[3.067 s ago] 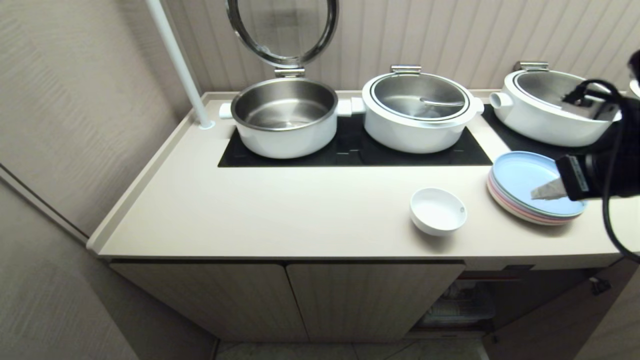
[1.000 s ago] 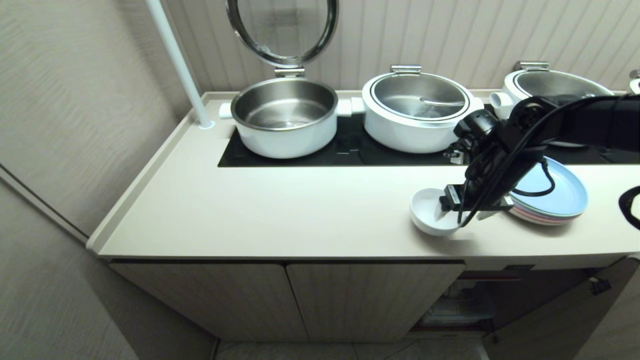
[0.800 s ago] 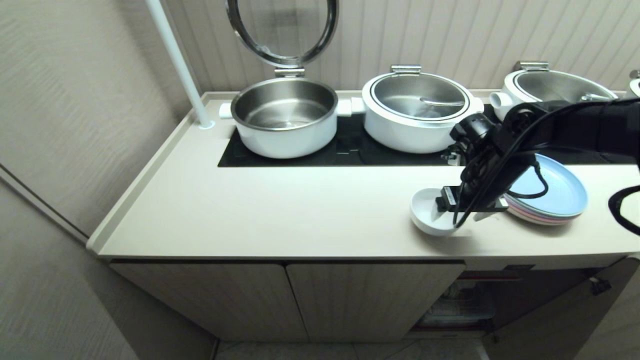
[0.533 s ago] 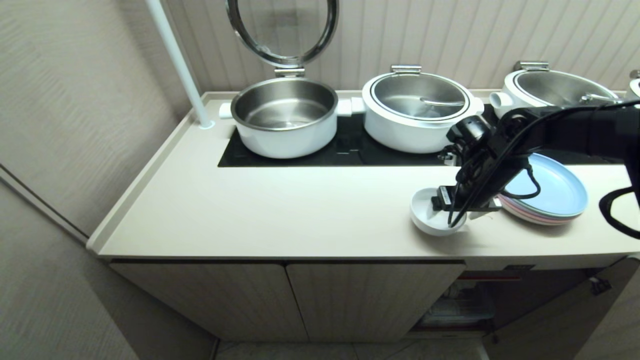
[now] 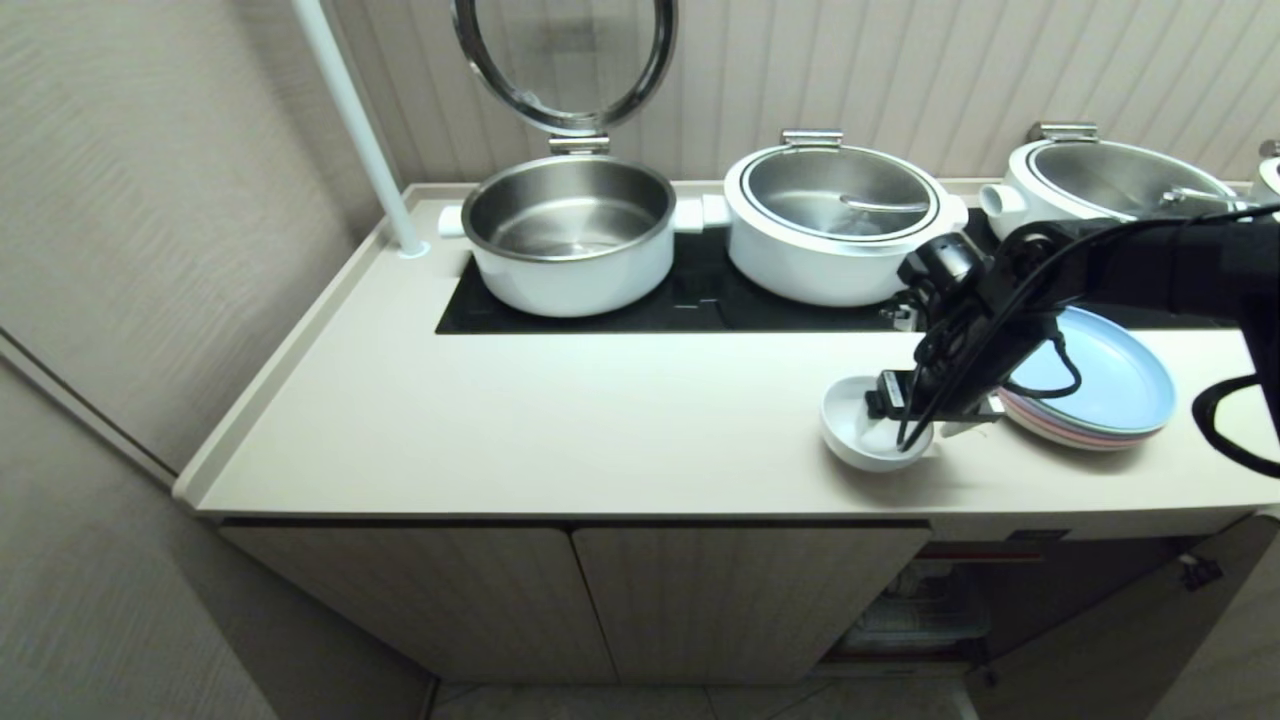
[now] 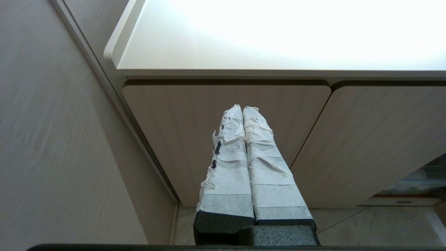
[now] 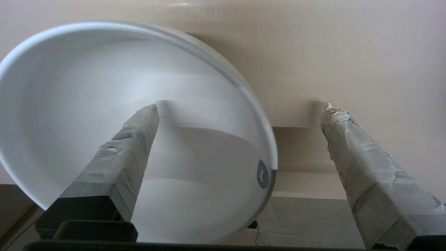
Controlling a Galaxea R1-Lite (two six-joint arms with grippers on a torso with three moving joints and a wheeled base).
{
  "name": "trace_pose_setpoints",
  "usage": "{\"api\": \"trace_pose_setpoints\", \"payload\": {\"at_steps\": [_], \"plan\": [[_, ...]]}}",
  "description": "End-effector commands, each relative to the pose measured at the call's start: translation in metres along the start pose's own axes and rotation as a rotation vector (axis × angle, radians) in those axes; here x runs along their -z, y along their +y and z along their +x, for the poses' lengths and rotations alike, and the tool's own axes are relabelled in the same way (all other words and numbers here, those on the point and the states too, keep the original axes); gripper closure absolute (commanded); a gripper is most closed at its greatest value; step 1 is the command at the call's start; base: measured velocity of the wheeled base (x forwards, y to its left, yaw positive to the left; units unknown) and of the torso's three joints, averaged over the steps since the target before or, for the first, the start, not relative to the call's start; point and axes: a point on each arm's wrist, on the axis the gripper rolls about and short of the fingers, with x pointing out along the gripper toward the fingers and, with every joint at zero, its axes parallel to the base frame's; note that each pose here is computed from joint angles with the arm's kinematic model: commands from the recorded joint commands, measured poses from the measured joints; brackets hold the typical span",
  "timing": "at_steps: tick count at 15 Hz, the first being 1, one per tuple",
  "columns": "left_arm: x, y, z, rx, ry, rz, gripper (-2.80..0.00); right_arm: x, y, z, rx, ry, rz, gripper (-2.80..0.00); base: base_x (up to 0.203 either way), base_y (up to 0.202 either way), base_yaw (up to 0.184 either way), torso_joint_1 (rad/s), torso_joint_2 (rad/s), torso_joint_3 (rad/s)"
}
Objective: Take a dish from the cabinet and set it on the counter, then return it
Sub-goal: Pick up the bowl from the table
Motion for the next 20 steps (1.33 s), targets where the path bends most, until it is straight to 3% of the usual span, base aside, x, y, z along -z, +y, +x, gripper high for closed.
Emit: {"api": "trace_pose_setpoints", "payload": {"at_steps": [1, 14, 15, 20], "plan": [[0.0, 0.0, 0.0, 0.0, 0.0, 0.0, 0.0, -0.0004, -0.0034, -0.0019, 0.003, -0.001, 0.008, -2.8, 0.0, 0.0, 0.0, 0.0, 0.0, 0.0], [0.0, 0.0, 0.0, 0.001, 0.0, 0.0, 0.0, 0.0001, -0.0013, 0.0034, 0.002, 0.008, 0.036, -2.8, 0.0, 0.0, 0.0, 0.0, 0.0, 0.0], [0.0, 0.0001, 0.0, 0.0, 0.0, 0.0, 0.0, 0.0002, -0.0013, 0.0047, 0.003, 0.011, 0.036, 0.0, 0.0, 0.0, 0.0, 0.0, 0.0, 0.0], [0.0, 0.0, 0.0, 0.0, 0.0, 0.0, 0.0, 0.0008, -0.0005, 0.007, 0.003, 0.016, 0.034, 0.0, 0.0, 0.0, 0.0, 0.0, 0.0, 0.0]]}}
